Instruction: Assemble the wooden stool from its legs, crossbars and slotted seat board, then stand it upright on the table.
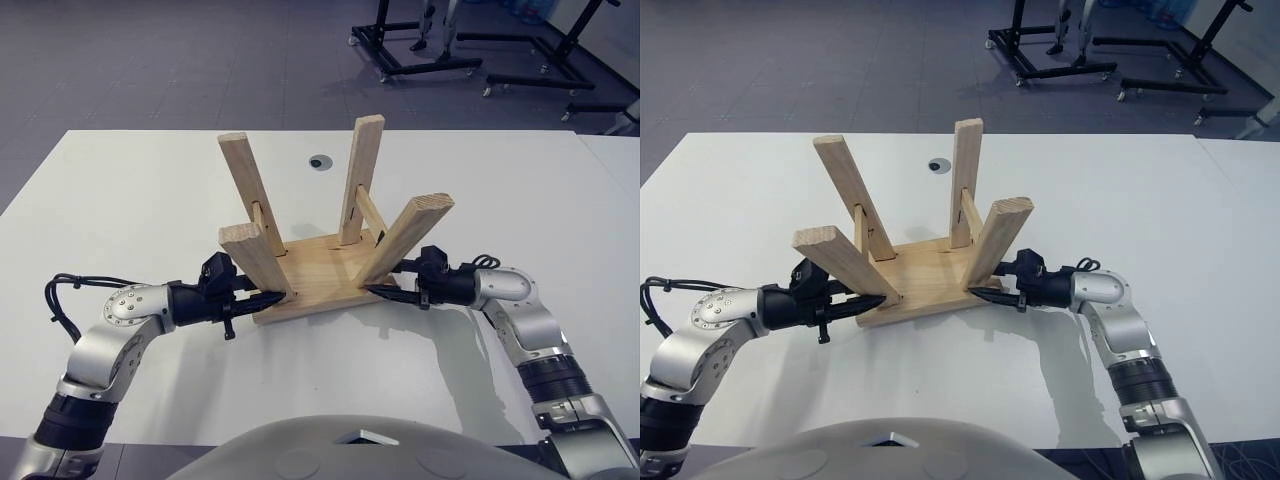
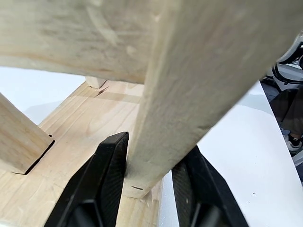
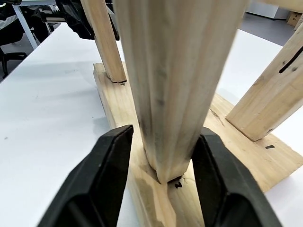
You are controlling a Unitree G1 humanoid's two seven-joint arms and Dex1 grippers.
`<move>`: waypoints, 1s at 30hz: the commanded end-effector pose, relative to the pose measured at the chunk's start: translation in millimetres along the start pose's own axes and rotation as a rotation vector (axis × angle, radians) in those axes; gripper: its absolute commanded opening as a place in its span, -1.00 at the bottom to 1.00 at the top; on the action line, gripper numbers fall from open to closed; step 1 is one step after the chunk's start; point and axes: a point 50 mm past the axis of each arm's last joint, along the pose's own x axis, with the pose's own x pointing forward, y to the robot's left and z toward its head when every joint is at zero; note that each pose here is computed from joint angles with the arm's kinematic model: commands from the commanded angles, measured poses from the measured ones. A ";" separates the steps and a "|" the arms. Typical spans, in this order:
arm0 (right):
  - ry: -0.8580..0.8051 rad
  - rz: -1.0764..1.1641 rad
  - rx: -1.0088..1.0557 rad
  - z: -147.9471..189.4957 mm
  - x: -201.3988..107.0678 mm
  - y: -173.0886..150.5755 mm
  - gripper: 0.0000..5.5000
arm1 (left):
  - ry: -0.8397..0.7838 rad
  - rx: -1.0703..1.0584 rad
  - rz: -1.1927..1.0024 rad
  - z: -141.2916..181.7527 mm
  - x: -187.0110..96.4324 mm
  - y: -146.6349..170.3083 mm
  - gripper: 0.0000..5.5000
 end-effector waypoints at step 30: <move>0.172 0.243 0.931 60.9 -21.3 62.2 -0.59 | -0.190 -0.775 -0.232 10.5 -48.4 -68.6 -0.45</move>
